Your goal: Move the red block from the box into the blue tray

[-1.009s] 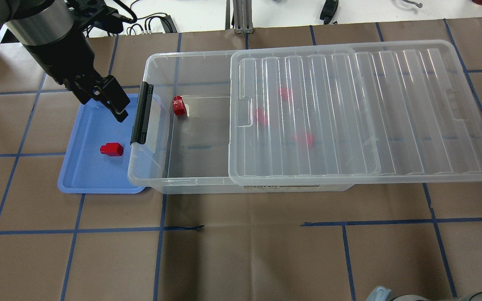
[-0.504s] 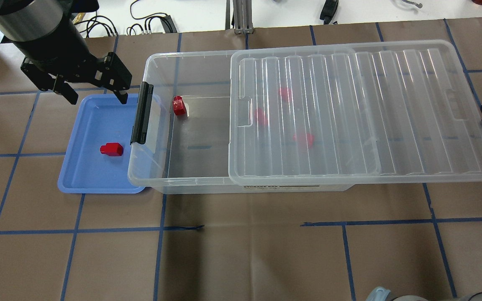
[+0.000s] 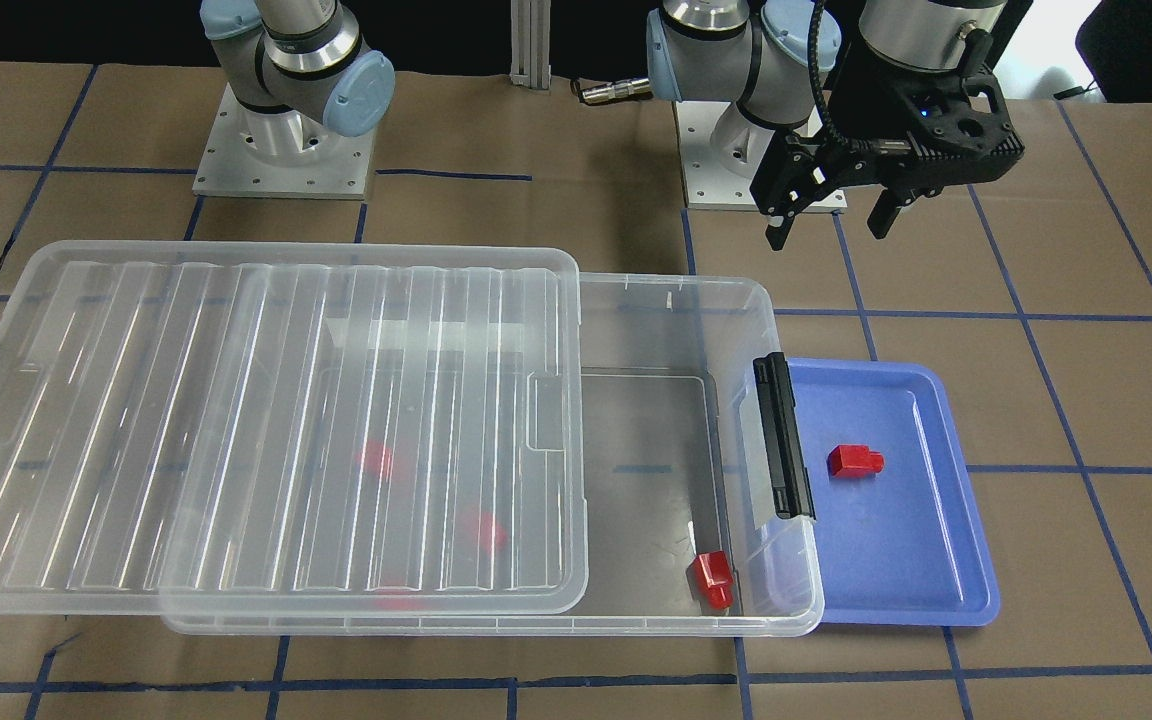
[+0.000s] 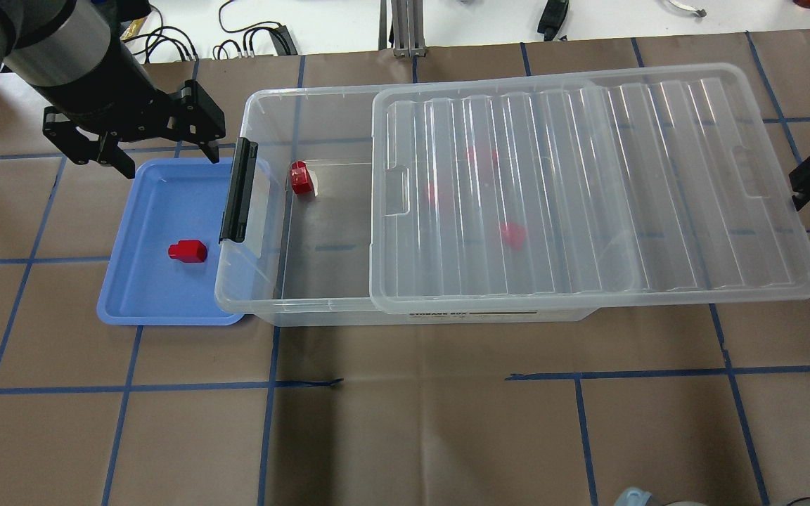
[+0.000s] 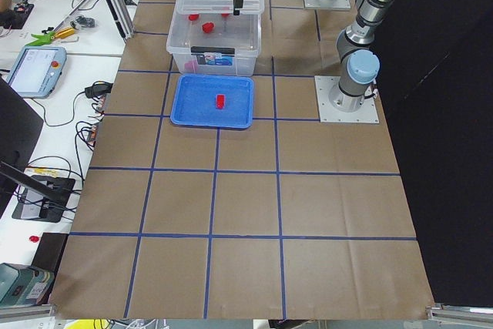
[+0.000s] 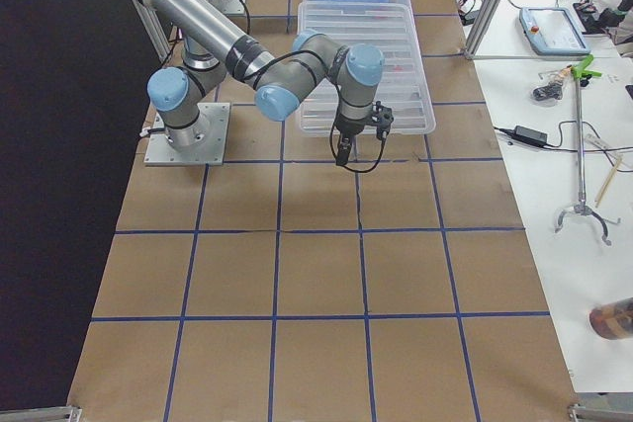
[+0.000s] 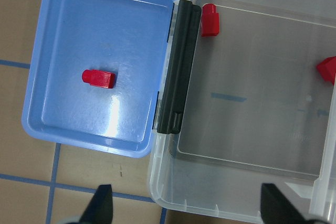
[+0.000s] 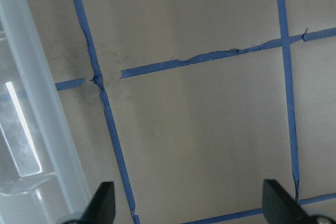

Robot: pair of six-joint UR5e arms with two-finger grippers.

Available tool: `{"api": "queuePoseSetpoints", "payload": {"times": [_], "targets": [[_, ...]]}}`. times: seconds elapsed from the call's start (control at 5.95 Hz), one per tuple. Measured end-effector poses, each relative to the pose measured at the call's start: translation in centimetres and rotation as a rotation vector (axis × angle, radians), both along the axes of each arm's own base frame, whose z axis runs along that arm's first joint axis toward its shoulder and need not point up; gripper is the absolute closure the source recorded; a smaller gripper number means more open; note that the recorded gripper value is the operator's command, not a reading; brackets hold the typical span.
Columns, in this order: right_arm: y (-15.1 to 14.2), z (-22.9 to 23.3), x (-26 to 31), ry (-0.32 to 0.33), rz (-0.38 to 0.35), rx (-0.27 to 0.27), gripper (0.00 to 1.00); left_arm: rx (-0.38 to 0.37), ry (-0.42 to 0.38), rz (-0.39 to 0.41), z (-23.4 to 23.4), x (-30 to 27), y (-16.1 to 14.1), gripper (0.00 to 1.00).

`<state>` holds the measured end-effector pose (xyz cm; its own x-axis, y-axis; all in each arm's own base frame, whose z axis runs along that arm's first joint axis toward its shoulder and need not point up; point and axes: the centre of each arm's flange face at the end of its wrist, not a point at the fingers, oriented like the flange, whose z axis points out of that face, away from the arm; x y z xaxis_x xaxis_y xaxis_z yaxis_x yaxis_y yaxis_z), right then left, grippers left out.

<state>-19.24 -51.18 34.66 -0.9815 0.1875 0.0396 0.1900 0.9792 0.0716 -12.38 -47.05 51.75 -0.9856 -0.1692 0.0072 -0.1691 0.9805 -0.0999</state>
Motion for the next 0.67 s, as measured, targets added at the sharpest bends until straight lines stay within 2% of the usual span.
{"api": "queuePoseSetpoints", "payload": {"times": [0.67], "targets": [[0.0, -0.7, 2.4, -0.009, -0.032, 0.027, 0.00, -0.009, 0.001, -0.003, -0.4, 0.0, 0.2, 0.02]]}}
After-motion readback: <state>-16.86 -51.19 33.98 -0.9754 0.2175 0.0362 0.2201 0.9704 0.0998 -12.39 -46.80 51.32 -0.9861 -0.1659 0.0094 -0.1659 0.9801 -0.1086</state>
